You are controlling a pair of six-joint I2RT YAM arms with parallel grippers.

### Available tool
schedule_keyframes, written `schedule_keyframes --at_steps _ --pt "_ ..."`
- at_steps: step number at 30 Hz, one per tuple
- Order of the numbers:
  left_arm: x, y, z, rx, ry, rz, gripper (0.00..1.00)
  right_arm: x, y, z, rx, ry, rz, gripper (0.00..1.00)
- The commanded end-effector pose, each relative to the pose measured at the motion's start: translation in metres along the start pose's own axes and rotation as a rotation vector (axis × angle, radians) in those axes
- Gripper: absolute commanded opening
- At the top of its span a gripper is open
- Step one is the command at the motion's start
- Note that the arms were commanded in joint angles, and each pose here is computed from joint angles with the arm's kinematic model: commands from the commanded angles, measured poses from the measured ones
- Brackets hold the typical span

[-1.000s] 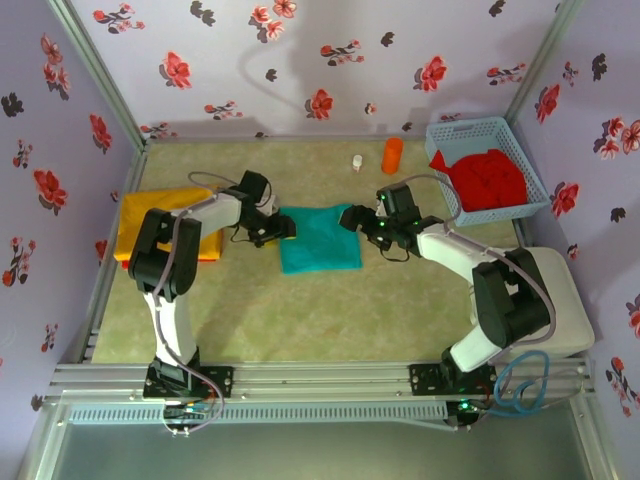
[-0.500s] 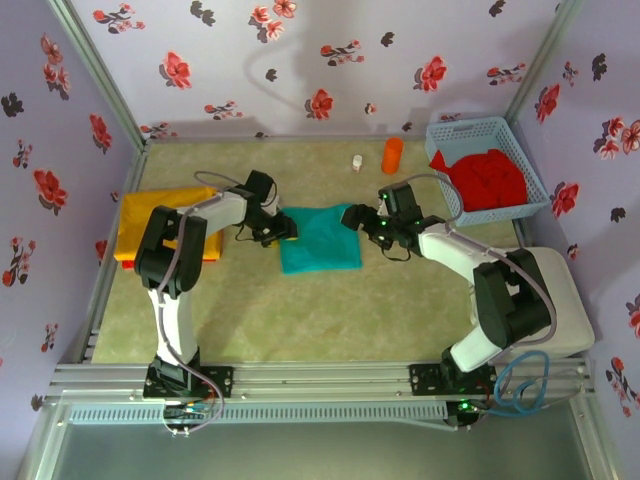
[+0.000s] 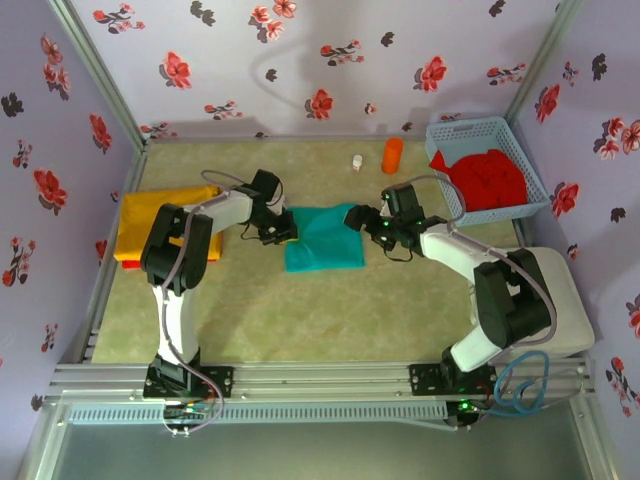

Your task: Fold and stack the t-shirts

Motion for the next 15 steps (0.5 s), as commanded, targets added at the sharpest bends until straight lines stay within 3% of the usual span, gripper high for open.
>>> schedule_keyframes --at_steps 1,11,15 --pt "0.000 0.011 0.003 -0.013 -0.015 -0.104 0.00 0.009 -0.002 -0.002 -0.005 -0.022 0.009 0.85" --pt "0.094 0.010 0.000 -0.248 -0.224 -0.342 0.00 0.012 -0.007 -0.001 -0.017 -0.031 0.018 0.85" --pt "0.137 0.013 0.008 -0.285 -0.221 -0.386 0.00 0.012 -0.009 -0.001 -0.024 -0.035 0.016 0.85"
Point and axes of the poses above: each hand's point on the last joint's axis, 136 mm out from that joint toward the fingers, its own x axis back along the fingers, its own y axis along the line the jaws close on, z = x × y, the point moved 5 cm from there along x, back along the fingers, and after that the axes turned 14 degrees about x, right-handed, at the moved point
